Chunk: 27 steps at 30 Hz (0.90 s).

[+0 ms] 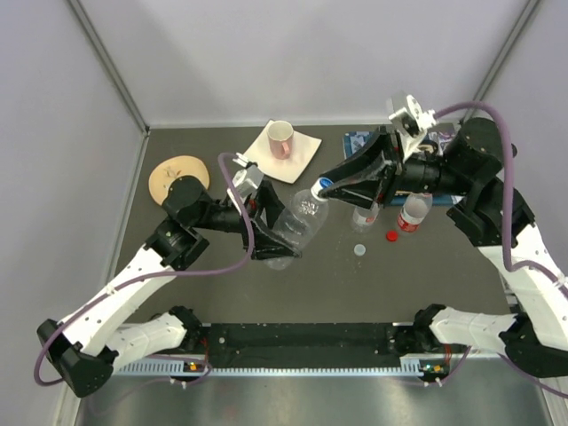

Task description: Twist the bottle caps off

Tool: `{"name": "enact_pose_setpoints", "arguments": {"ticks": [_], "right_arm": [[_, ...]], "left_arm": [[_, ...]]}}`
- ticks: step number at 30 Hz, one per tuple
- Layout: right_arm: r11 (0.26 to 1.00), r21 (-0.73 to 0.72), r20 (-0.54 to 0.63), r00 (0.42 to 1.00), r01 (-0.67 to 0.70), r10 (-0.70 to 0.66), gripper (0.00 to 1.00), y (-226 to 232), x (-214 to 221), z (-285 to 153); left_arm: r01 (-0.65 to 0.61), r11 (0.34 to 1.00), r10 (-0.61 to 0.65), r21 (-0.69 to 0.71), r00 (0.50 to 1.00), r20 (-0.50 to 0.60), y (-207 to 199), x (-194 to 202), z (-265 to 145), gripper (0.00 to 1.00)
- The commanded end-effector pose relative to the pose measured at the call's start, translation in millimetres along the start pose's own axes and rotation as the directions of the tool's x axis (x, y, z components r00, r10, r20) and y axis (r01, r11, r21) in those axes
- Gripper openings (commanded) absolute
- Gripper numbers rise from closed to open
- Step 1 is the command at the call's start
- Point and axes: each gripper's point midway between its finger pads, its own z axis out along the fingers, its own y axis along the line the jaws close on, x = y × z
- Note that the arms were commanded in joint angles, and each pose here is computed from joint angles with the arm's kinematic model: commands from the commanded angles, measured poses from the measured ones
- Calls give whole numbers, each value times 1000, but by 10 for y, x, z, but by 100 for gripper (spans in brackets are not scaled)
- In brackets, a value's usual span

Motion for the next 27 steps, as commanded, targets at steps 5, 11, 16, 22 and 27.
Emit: {"name": "enact_pose_setpoints", "arguments": {"ticks": [5, 11, 16, 22, 27], "right_arm": [[934, -354, -125, 987, 52, -103, 0, 454, 520, -174], [899, -437, -147, 985, 12, -84, 0, 483, 623, -261], [890, -456, -156, 984, 3, -83, 0, 442, 700, -257], [963, -267, -131, 989, 29, -66, 45, 232, 495, -192], [999, -9, -68, 997, 48, -49, 95, -65, 200, -183]], "left_arm": [[-59, 948, 59, 313, 998, 11, -535, -210, -56, 53], [-41, 940, 48, 338, 999, -13, -525, -128, -57, 53], [-27, 939, 39, 344, 999, -28, -495, -67, -54, 53], [-69, 986, 77, 150, 996, -50, -137, 2, 13, 50], [-119, 985, 110, -126, 991, -71, 348, 76, -19, 50]]}}
